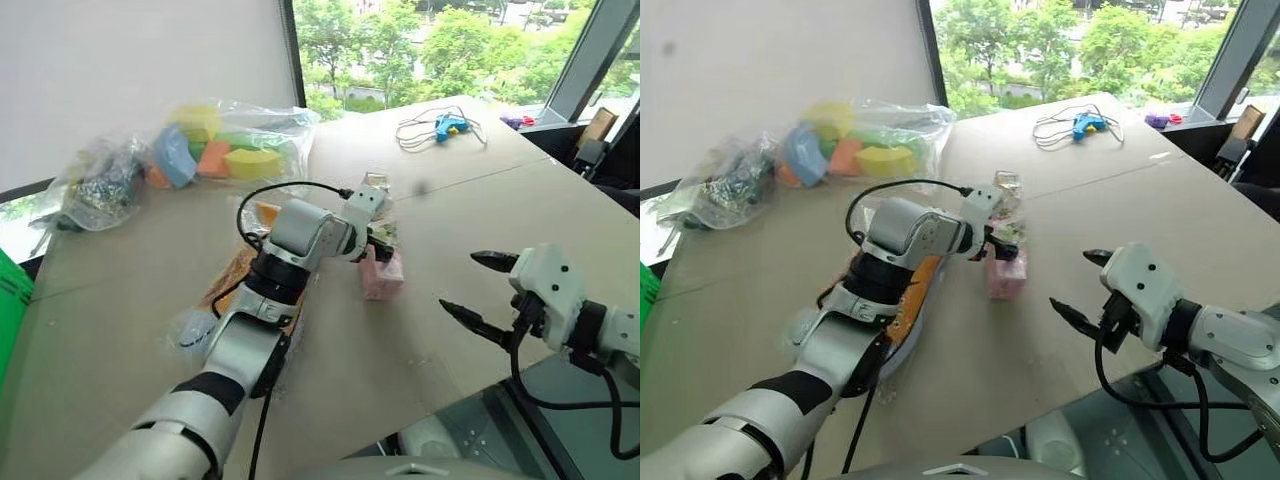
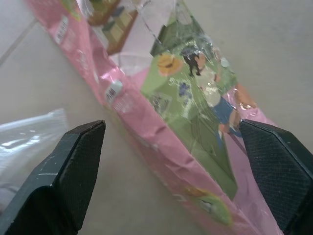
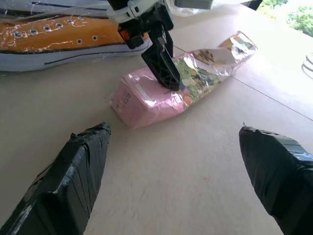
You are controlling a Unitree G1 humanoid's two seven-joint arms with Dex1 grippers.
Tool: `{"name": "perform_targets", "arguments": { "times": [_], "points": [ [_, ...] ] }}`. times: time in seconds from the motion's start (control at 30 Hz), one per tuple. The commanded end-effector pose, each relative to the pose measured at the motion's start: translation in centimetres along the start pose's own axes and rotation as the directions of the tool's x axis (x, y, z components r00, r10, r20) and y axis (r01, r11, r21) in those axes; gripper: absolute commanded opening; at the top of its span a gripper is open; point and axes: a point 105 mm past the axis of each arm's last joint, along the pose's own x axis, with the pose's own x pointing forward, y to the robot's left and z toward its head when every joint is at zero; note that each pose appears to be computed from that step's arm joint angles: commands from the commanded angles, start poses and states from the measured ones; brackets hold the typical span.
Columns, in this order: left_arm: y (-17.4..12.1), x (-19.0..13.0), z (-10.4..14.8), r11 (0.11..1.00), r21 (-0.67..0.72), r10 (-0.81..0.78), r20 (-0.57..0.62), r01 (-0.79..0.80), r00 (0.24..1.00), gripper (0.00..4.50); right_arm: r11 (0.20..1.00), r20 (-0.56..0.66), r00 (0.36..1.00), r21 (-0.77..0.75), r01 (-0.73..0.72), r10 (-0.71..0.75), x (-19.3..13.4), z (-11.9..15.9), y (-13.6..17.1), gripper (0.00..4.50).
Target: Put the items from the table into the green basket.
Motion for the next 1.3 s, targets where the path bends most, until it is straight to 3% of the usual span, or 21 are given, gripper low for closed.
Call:
{"name": "perform_targets", "arguments": {
  "times": [0.03, 0.1, 0.2, 0.37, 0.53, 0.73, 0.93, 1.3],
  "points": [
    [0.1, -1.6, 0.2, 0.999, 0.013, -0.045, 0.019, 0.044, 0.999, 4.47, 0.999, 0.035, 0.999, -0.033, 0.020, -0.019, -0.1, 0.9, -0.2, 4.50],
    [-1.9, -3.2, 1.8, 0.987, 0.015, -0.160, 0.064, 0.160, 0.985, 4.47, 0.999, 0.037, 0.999, -0.035, 0.018, -0.017, 0.0, 0.9, -0.2, 4.50],
    [-3.3, -4.0, 3.1, 0.977, -0.025, -0.208, 0.067, 0.210, 0.976, 4.47, 0.999, 0.040, 0.999, -0.037, 0.010, -0.008, 0.2, 0.9, -0.4, 4.50],
    [-4.2, -1.8, 3.7, 0.991, -0.015, -0.132, 0.043, 0.133, 0.990, 4.47, 0.999, 0.048, 0.999, -0.045, -0.006, 0.009, 0.5, 1.1, -0.5, 4.50],
    [-3.3, 0.1, 3.4, 0.999, 0.038, 0.023, 0.008, -0.023, 1.000, 4.47, 0.999, 0.050, 0.999, -0.044, -0.014, 0.016, 0.5, 1.2, -0.5, 4.50],
    [-2.3, -1.7, 5.5, 0.991, 0.065, 0.113, 0.087, -0.119, 0.990, 4.47, 0.999, 0.044, 0.999, -0.033, -0.016, 0.017, 0.0, 1.1, -0.2, 4.50],
    [-2.5, -0.4, 3.6, 0.992, 0.032, 0.121, 0.007, -0.122, 0.993, 4.47, 0.999, 0.048, 0.999, -0.029, -0.016, 0.018, 0.1, 1.1, -0.1, 4.50],
    [-7.0, 4.5, 1.7, 0.987, -0.154, -0.073, -0.114, 0.055, 0.991, 4.47, 0.999, 0.051, 0.998, -0.040, -0.020, 0.023, 0.4, 1.1, -0.3, 4.50]
  ]
}}
